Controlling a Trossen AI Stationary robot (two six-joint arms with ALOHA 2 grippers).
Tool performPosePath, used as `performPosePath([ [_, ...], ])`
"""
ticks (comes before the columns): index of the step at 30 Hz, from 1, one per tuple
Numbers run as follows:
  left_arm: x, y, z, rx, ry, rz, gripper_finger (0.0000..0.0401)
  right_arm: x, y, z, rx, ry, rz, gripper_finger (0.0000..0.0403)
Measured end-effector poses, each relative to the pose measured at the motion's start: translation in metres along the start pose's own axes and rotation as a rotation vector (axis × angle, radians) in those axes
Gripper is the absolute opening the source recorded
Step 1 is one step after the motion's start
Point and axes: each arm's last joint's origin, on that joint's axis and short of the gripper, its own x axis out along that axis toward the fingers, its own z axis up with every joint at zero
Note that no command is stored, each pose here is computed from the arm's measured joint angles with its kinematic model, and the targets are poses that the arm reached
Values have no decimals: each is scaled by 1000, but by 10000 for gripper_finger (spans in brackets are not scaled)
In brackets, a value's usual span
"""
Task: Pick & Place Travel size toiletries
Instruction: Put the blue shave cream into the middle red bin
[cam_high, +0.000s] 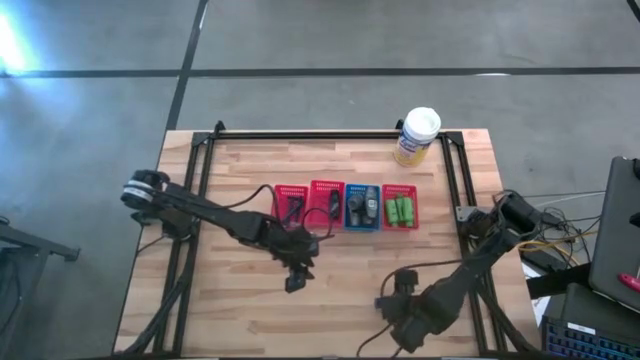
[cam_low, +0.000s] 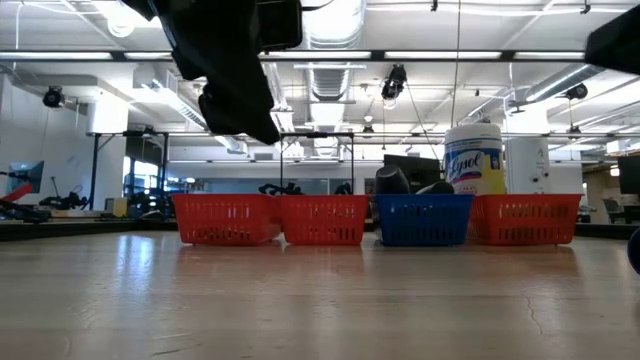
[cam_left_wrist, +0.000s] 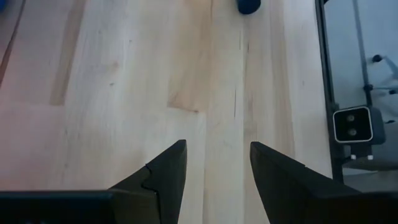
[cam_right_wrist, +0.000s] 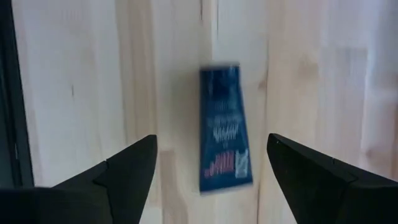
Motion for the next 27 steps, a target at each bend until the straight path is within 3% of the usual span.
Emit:
performPosePath([
  [5,-5,1,-2,0,-6,21,181,9,-6,9,3,-1,-4,284],
  [15,-5,5,-2,7,7,46,181,29,-8,-3,10,25,45,258],
  [27,-6,9,-1,-15,8,55,181,57,-24,-21,85,63,61,281],
])
